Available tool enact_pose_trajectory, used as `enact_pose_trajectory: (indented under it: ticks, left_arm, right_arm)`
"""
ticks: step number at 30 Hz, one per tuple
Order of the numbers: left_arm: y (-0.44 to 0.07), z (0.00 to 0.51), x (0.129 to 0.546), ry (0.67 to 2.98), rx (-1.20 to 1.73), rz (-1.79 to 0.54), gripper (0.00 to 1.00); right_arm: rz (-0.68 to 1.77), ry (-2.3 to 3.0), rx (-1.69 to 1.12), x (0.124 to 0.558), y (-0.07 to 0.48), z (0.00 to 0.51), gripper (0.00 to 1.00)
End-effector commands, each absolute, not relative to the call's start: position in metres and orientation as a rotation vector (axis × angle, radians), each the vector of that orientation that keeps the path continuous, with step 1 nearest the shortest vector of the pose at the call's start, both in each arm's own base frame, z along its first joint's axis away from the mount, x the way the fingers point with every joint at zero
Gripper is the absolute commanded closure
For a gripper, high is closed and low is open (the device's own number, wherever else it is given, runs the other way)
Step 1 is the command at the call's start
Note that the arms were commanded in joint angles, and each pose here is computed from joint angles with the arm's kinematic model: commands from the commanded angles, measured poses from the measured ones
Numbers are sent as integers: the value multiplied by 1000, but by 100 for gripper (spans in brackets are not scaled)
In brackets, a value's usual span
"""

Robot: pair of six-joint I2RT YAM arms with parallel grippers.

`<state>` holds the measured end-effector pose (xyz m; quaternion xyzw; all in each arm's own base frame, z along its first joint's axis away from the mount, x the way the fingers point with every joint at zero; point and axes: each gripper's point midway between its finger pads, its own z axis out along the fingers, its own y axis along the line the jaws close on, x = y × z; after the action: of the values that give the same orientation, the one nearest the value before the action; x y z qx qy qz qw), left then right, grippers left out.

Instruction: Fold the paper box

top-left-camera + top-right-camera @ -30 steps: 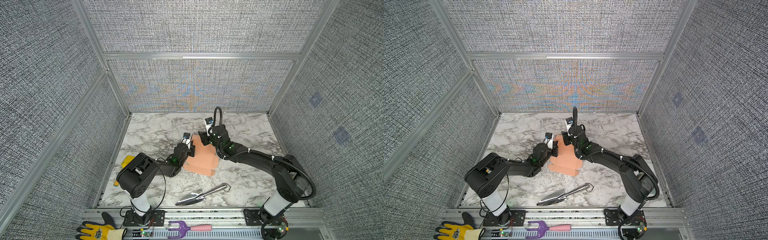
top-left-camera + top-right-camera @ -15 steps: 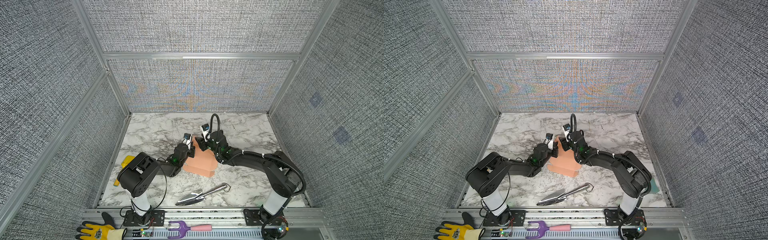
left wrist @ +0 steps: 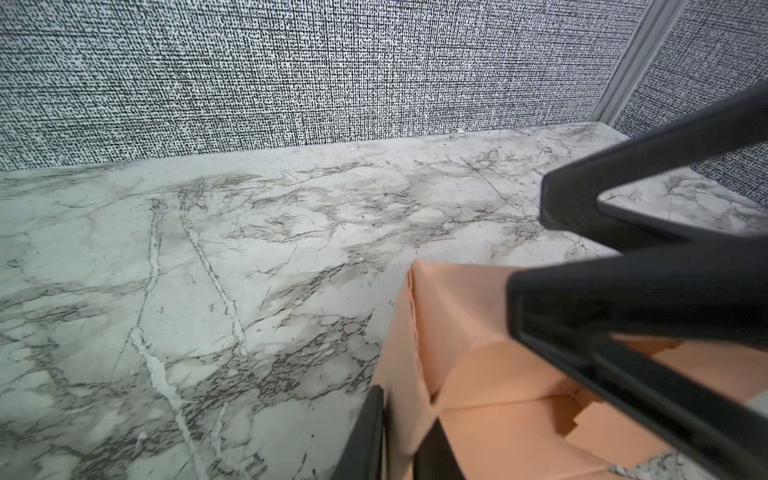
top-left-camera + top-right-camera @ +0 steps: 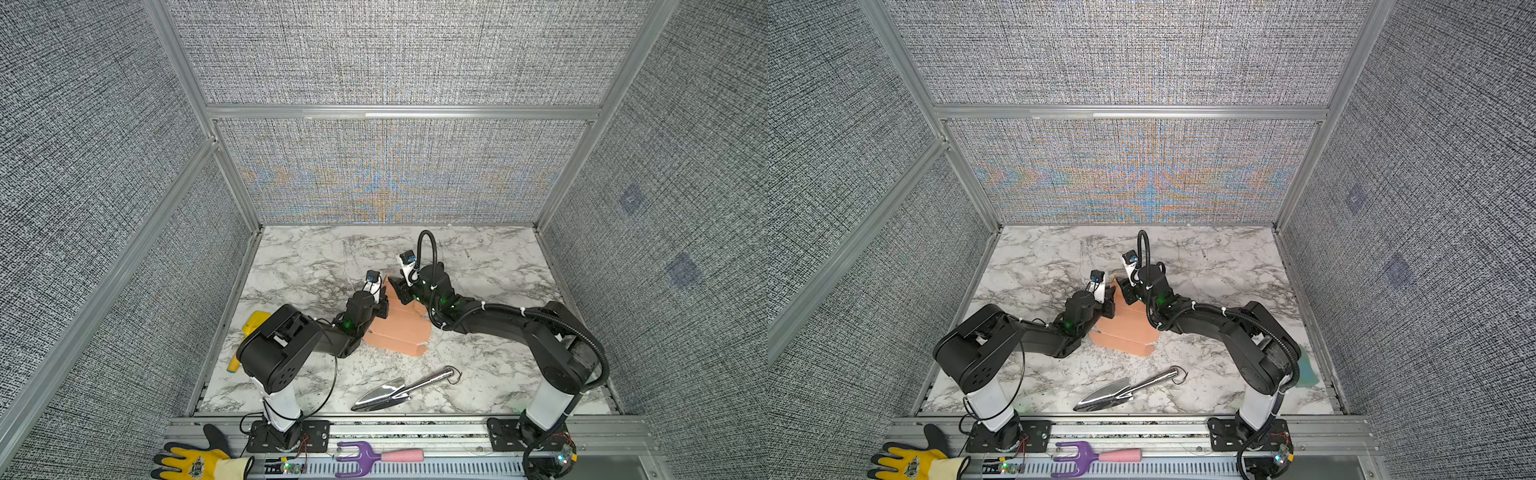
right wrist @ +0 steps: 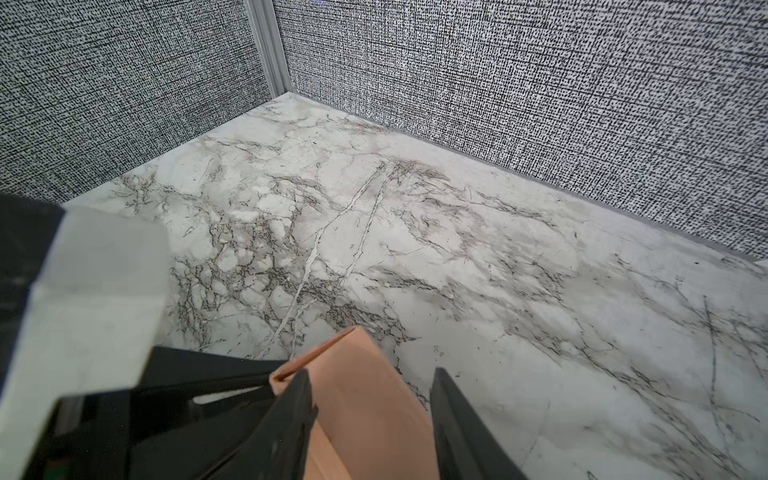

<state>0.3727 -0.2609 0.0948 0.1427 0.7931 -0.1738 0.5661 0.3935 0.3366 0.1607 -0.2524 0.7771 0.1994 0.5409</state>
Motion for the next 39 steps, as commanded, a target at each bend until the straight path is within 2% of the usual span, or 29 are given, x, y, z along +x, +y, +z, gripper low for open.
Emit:
enact_pose_trajectory:
  ticks: [1,11,21,31,39]
  left_arm:
    - [-261,103,375,1815,324,-417,84]
    - [-260,95,373,1804,331,-419,86]
    - [-260,85,369,1793,332,-434,92]
    - [-263,84,368,1776,345,-452,93]
    - [-262,81,366,1776,346,-457,89]
  right_arm:
    - [457,1848,-602,393,336,158,53]
    - [468,1870,-611,391,341,145,57]
    - [479,1850,-565,396,337,170,58]
    - [482,1890,-572,414,349,152,61]
    - [461,1965,-607,406,349,115,67]
